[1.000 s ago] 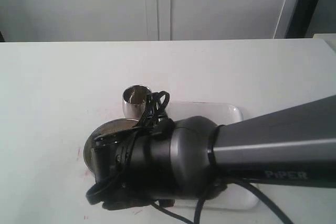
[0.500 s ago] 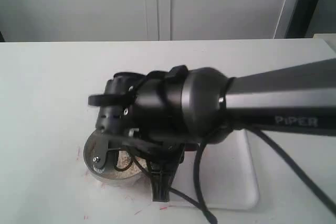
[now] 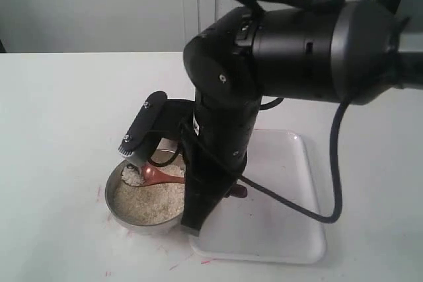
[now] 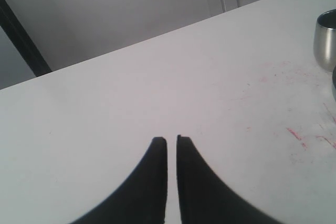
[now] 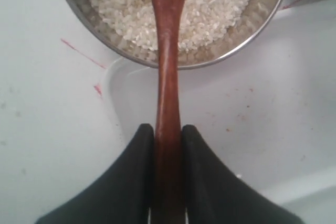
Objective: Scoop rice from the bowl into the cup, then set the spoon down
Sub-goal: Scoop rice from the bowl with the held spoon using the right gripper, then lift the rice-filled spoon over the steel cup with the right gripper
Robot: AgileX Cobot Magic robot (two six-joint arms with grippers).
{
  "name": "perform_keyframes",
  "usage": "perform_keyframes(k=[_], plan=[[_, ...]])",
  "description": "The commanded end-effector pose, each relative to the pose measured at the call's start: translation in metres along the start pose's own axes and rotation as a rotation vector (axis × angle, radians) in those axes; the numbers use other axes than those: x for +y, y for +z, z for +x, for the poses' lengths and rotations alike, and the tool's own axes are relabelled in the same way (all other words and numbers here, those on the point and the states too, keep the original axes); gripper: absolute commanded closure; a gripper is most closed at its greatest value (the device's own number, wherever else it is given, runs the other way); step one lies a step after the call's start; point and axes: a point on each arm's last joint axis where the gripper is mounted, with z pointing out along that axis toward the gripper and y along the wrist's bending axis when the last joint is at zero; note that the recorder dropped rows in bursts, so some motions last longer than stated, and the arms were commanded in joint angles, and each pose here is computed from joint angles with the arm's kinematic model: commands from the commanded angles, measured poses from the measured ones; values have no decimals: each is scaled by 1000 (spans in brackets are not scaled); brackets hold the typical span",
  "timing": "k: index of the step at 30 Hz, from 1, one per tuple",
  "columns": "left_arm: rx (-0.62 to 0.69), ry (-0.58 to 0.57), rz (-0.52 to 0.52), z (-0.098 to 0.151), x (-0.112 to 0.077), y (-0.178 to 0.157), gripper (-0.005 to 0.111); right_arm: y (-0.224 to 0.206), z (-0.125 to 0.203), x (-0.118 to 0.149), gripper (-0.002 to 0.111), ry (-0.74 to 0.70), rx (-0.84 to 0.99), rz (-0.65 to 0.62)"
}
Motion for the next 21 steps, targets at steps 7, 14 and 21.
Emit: perform_keyframes(k=[7, 14, 21], plan=[[-13, -13, -1, -3, 0, 0, 92, -4, 6, -3, 108, 12, -126, -18], [-13, -13, -1, -3, 0, 0, 92, 3, 14, 1, 108, 15, -104, -27], [-13, -13, -1, -3, 0, 0, 92, -9, 17, 1, 108, 14, -117, -10]])
